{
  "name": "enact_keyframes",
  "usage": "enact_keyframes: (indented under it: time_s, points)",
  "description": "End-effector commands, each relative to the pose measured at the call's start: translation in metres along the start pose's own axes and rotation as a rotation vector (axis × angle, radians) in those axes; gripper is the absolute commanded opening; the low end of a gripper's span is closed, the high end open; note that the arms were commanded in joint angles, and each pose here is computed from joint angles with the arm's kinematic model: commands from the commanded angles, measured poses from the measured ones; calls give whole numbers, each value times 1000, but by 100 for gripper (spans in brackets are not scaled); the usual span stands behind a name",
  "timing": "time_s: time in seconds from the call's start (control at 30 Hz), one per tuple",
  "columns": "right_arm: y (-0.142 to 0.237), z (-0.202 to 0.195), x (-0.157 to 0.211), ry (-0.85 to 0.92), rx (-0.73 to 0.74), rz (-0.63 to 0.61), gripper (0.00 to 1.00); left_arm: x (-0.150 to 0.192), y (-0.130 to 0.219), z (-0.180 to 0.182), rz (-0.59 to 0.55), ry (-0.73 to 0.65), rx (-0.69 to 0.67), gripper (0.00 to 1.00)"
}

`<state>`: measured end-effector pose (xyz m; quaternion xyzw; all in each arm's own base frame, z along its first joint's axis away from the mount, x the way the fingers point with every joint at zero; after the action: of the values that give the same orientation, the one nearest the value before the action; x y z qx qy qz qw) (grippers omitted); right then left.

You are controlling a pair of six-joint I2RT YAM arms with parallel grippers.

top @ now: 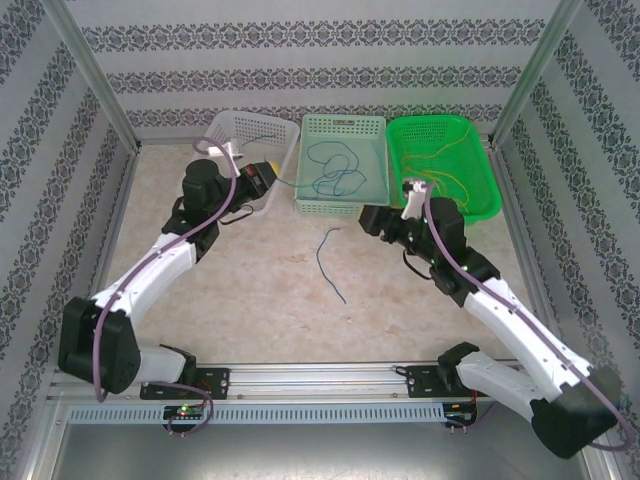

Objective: Untangle the cables

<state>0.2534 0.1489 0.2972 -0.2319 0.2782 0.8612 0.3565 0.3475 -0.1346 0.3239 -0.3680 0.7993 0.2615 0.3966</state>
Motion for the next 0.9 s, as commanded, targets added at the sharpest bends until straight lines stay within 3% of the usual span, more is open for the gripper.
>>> enact_keyframes:
  time_s: [0.0,0.13,0.27,0.7,0.87]
  points:
    - [-9,9,-4,25,-26,24,98,-15,21,19,-38,-81,-188,0]
    - [-13,8,-1,4,-38,34,98,-46,41,18,-171,-114,-267,0]
    - [-8,0,4,-4,-7,47,98,-61,49,35,-203,-111,-434,0]
    - [16,-30,18,-64,50,20,98,-31,17,143,-10,59,-608,0]
    - [15,-40,27,-68,79,50,96,-24,8,166,25,83,-636,0]
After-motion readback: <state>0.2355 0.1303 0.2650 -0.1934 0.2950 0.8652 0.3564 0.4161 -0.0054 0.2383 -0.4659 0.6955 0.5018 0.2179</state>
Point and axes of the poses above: each hand's point on the last joint's axis, 136 mm out from that joint toward the fingers, its own y axis back along the fingers, its own z axis along the line the jaws close on, x = y × z, the point moved 7 cm from there along y, back along the fingers, and after that the axes turned 13 degrees about -y, right-handed, at the moved point
